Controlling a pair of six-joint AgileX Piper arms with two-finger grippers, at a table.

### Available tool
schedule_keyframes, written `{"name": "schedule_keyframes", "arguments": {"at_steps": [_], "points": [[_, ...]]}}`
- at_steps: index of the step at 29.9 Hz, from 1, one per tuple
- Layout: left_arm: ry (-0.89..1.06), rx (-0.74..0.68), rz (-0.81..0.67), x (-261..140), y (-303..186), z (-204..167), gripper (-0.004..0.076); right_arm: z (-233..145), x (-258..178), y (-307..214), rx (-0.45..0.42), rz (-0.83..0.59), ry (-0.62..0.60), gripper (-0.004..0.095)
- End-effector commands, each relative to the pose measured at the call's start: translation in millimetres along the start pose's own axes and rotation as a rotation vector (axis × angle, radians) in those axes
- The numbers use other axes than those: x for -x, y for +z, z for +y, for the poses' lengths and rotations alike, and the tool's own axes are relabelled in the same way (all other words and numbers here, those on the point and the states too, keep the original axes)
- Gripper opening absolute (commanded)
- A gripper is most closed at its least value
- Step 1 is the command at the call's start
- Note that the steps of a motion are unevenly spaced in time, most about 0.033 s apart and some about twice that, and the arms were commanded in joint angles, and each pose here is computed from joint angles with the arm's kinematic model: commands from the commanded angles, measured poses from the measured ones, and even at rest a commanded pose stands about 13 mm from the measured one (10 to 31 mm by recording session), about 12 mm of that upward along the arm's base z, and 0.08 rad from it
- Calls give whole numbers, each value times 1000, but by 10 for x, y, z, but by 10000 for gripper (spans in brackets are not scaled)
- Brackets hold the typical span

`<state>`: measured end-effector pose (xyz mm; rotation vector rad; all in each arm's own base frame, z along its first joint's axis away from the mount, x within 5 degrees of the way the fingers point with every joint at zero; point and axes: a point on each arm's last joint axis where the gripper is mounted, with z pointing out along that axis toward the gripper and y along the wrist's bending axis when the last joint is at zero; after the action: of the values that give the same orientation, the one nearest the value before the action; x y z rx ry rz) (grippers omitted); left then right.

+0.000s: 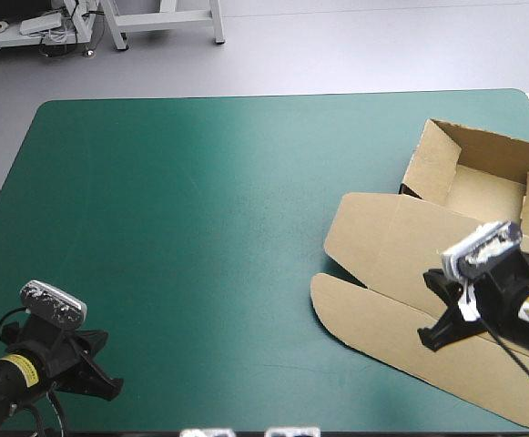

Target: Fold the box

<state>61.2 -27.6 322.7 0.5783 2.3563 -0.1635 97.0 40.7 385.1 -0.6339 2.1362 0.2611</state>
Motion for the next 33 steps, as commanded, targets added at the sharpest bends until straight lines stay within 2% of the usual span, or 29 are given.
{"name": "schedule_keyframes", "arguments": {"at_steps": [1,8,14,26,33], "points": [[-13,-21,-67,83,-22,-18,-9,85,-194,-55,-20,-84,-5,0],[-24,-45,-64,76,-7,-40,-9,191,-682,58,-21,-68,9,0],[-6,-42,-65,75,-7,-38,-9,195,-919,217,-42,-89,34,0],[17,-55,-90,19,190,-57,-9,190,-975,270,-46,-87,42,0],[2,-75,-47,-78,314,-80,-9,195,-984,271,-41,-77,42,0]]}}
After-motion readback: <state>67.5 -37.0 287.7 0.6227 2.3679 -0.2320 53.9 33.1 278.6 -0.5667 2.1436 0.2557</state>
